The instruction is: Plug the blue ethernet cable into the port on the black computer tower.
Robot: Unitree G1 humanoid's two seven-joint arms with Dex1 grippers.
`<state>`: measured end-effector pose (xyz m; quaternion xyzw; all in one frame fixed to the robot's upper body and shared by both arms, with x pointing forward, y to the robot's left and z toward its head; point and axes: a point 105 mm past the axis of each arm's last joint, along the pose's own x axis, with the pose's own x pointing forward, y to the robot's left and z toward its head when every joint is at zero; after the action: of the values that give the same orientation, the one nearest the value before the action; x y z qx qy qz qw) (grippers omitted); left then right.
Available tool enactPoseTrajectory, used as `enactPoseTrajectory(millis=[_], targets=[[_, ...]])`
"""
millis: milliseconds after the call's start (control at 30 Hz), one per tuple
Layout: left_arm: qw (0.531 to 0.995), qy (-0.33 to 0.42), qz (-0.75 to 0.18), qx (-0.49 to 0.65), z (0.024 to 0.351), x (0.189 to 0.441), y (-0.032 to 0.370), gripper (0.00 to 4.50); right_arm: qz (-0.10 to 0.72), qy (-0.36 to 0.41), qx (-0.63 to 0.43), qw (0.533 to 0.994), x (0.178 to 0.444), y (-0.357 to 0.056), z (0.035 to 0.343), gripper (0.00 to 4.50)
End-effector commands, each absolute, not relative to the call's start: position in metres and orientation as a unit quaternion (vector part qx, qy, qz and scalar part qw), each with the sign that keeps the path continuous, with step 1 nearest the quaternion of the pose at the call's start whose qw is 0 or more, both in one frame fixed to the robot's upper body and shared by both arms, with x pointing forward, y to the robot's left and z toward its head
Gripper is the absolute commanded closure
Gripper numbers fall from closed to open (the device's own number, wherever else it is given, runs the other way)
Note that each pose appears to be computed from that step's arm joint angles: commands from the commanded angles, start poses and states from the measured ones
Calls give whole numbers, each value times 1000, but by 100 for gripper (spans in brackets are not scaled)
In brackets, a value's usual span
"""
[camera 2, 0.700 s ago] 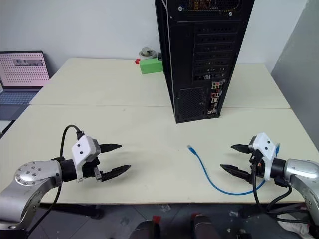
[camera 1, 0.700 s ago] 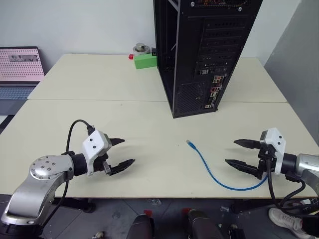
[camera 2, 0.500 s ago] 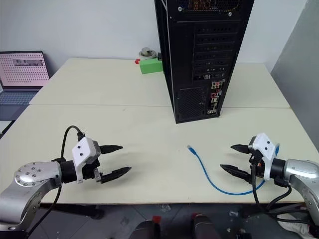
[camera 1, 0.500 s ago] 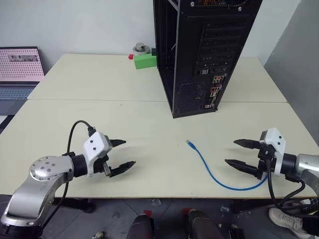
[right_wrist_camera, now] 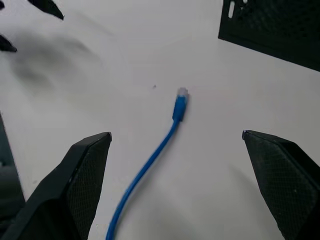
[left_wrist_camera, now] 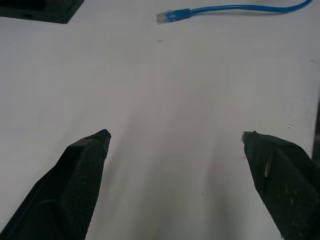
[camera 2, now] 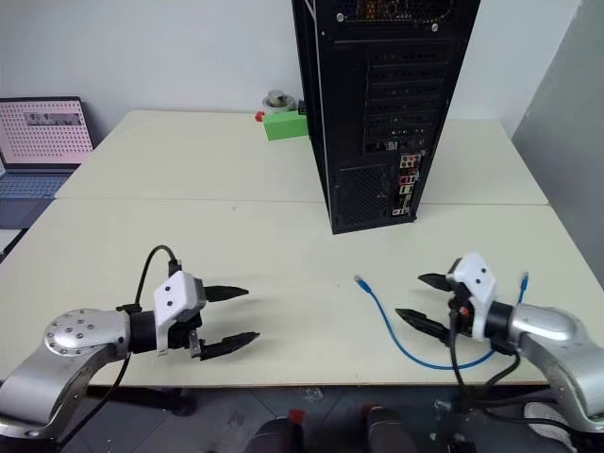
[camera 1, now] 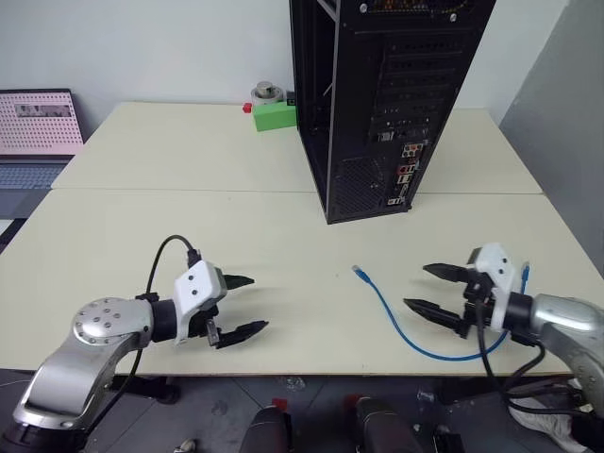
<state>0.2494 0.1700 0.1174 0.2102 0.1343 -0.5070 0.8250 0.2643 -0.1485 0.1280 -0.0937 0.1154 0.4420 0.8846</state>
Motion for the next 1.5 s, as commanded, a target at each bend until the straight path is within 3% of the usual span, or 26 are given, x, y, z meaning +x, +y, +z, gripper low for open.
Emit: enactPoseTrajectory(millis=[33, 233, 433, 533, 867, 1033, 1267, 1500], targets=[[811, 103, -529, 227, 125, 252, 157, 0, 428, 99, -106, 892, 276, -134, 122, 6], [798, 86, -548, 238, 125, 257, 146, 0, 394, 97, -107, 908, 299, -121, 98, 6], [793, 74, -557, 234, 123, 260, 138, 0, 402, 122, -123, 899, 294, -111, 79, 6], [793, 70, -557, 235, 123, 262, 137, 0, 396, 125, -124, 901, 295, -111, 78, 57], [793, 61, -557, 239, 120, 271, 134, 0, 396, 141, -136, 897, 294, -112, 78, 314], [796, 52, -555, 234, 120, 283, 129, 0, 439, 127, -154, 876, 293, -102, 89, 446], [763, 46, -596, 244, 120, 289, 112, 0, 535, 104, -205, 813, 280, -79, 114, 446], [741, 44, -623, 247, 123, 290, 102, 0, 573, 92, -228, 782, 274, -64, 126, 446]])
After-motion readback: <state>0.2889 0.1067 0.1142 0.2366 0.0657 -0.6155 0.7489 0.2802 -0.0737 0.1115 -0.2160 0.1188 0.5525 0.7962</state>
